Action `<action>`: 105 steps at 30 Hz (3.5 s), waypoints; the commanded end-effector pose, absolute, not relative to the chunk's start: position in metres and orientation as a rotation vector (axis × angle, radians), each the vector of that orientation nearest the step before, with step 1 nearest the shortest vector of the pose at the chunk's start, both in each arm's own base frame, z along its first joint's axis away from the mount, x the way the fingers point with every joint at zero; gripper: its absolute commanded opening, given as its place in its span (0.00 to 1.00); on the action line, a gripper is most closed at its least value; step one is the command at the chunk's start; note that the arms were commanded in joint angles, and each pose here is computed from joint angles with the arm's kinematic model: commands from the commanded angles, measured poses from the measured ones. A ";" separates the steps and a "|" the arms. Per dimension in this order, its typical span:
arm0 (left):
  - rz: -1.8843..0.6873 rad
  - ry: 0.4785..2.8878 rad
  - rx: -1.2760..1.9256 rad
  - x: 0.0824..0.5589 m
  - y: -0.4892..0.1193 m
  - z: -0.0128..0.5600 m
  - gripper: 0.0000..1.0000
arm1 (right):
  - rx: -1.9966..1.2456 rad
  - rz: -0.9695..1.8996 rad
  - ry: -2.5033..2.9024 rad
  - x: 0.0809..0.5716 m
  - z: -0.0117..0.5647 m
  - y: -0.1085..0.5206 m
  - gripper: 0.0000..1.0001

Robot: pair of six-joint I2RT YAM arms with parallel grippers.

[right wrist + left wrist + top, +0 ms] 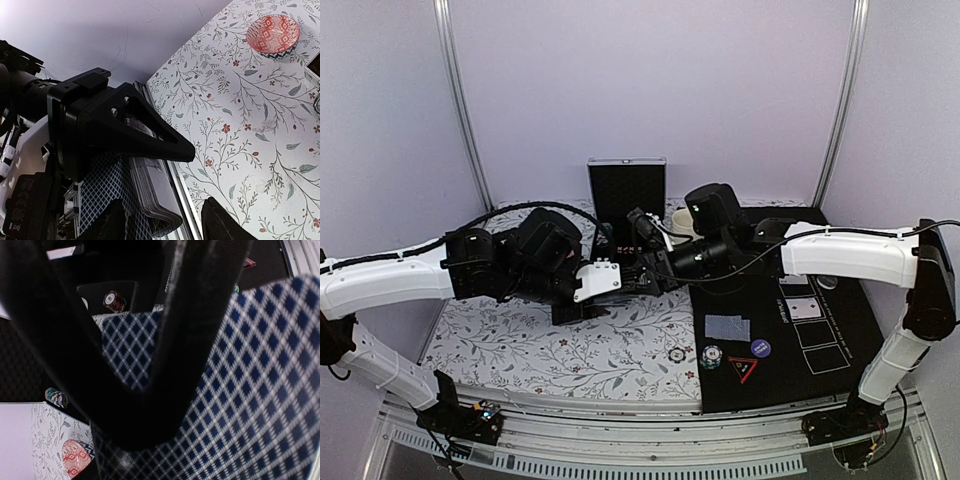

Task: Distribute texas hold em gaming equipment

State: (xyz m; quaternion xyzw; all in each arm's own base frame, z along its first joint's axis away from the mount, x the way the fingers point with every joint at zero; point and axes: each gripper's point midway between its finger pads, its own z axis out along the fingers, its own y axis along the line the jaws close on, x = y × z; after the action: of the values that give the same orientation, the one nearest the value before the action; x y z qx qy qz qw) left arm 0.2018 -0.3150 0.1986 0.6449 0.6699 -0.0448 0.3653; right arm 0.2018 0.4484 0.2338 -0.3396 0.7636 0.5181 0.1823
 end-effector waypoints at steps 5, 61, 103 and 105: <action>-0.127 1.713 1.632 0.206 -0.315 0.205 0.39 | -0.951 1.425 2.148 0.198 0.255 0.440 0.54; -0.336 1.673 1.607 0.190 -0.318 0.224 0.84 | -1.195 1.537 1.894 0.178 0.270 0.454 0.02; -0.251 1.692 1.631 0.201 -0.317 0.211 0.38 | -1.149 1.476 1.899 0.187 0.276 0.452 0.13; -0.249 1.690 1.630 0.201 -0.317 0.211 0.38 | -1.140 1.471 1.914 0.188 0.274 0.452 0.23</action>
State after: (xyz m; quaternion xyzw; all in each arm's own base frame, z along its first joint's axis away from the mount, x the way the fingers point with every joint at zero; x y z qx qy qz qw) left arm 0.1889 -0.3176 0.2023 0.6489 0.6617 -0.1127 0.3582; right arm 0.1924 0.4508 0.2543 -0.4282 0.6980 0.5252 0.2316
